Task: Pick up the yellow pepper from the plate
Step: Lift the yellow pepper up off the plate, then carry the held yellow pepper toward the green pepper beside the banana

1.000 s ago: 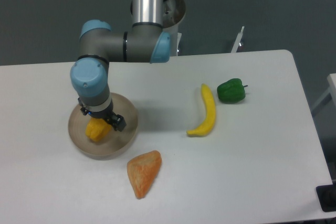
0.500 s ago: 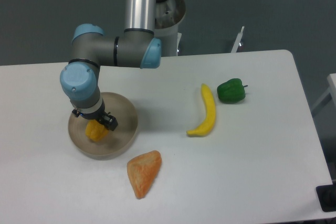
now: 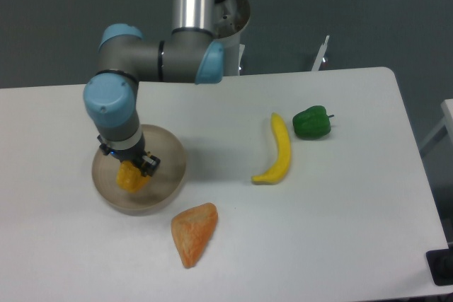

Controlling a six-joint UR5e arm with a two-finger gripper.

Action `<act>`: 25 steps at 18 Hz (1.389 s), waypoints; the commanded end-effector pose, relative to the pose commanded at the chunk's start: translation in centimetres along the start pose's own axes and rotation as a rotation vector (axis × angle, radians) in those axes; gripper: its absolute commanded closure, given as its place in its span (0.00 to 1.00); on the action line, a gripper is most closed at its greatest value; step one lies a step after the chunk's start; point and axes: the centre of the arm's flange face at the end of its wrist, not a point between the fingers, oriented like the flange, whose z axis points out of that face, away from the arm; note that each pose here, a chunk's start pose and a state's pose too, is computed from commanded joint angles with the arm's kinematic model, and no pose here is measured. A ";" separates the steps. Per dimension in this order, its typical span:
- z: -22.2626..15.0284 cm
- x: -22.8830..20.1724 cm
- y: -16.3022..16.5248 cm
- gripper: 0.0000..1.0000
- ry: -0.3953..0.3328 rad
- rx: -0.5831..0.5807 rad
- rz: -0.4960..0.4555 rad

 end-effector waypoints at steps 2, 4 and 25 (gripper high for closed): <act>-0.9 -4.4 1.5 1.00 -0.018 0.012 0.007; -2.7 -8.3 3.9 1.00 -0.039 0.029 -0.003; 0.3 -30.9 18.7 0.96 -0.036 -0.041 0.204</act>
